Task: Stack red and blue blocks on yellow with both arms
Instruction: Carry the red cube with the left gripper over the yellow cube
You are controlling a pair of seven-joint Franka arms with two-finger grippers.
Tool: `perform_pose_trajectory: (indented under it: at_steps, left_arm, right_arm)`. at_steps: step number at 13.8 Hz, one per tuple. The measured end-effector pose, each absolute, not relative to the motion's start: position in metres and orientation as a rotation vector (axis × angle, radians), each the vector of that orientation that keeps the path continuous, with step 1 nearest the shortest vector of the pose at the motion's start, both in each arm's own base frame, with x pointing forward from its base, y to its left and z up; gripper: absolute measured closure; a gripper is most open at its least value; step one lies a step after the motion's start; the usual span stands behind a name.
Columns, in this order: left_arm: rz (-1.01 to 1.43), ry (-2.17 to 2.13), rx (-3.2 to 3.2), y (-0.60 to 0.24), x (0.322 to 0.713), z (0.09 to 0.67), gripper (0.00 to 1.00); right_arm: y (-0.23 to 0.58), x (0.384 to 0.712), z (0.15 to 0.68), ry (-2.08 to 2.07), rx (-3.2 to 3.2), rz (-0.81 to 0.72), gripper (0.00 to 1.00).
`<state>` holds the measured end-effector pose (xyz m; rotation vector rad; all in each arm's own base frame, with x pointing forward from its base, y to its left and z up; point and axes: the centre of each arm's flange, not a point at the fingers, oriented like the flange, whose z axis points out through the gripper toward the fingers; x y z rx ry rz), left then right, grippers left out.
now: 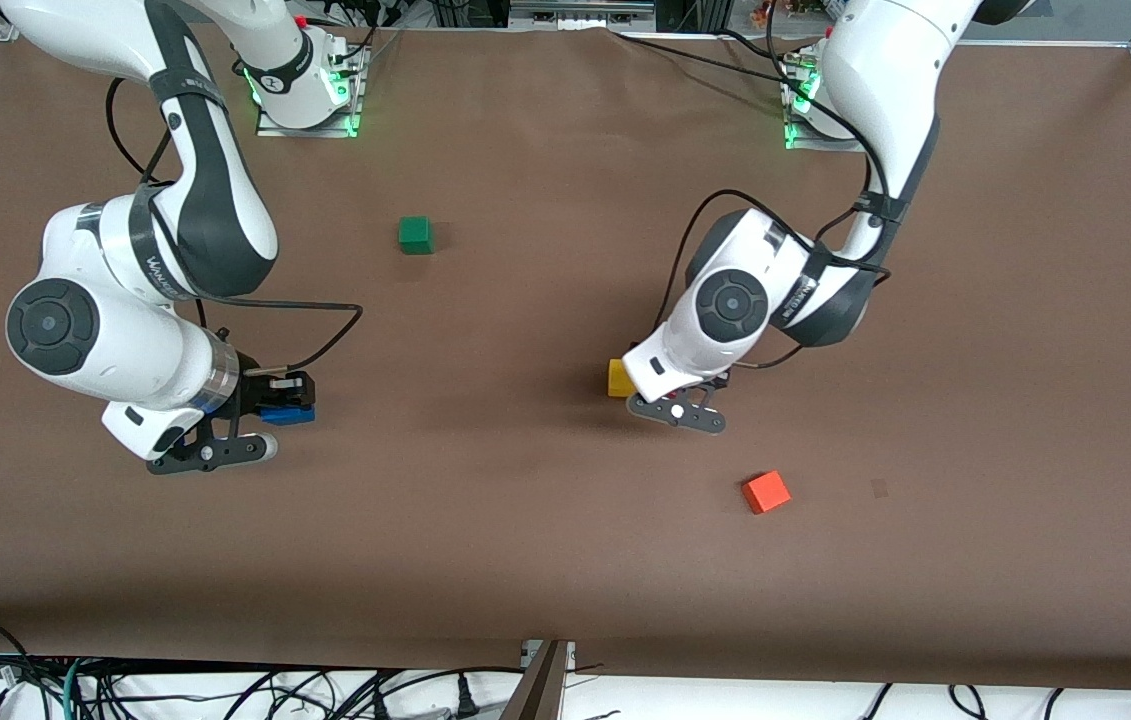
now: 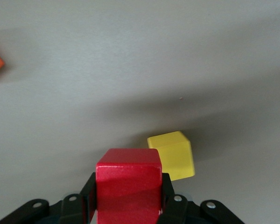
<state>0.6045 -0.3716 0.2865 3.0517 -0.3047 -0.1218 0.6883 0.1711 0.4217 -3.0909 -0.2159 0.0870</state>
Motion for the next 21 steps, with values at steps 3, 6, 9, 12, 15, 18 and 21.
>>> perform_pose_trajectory:
  at_steps: [3,6,9,12,15,18,21]
  left_arm:
    - [-0.098,-0.291,3.048,-0.392,0.589,0.274,0.44]
    - [-0.075,-0.329,3.049,-0.405,0.581,0.271,0.44]
    - [-0.051,-0.359,3.07,-0.411,0.576,0.269,0.44]
    - [-0.016,-0.353,3.092,-0.414,0.575,0.262,0.44]
    - [-0.006,-0.331,3.096,-0.413,0.571,0.251,0.44]
    - [0.0,-0.327,3.095,-0.413,0.57,0.25,0.44]
    - [0.001,-0.316,3.096,-0.415,0.568,0.25,0.44]
  right_arm:
    - [0.177,0.688,0.425,-0.185,-3.093,0.077,0.44]
    - [0.182,0.688,0.424,-0.156,-3.095,0.079,0.44]
    - [0.183,0.688,0.423,-0.153,-3.096,0.081,0.44]
    - [0.183,0.688,0.423,-0.152,-3.096,0.08,0.44]
    - [0.183,0.688,0.423,-0.151,-3.096,0.08,0.44]
    - [0.183,0.688,0.423,-0.151,-3.096,0.079,0.44]
    - [0.183,0.688,0.423,-0.15,-3.096,0.079,0.44]
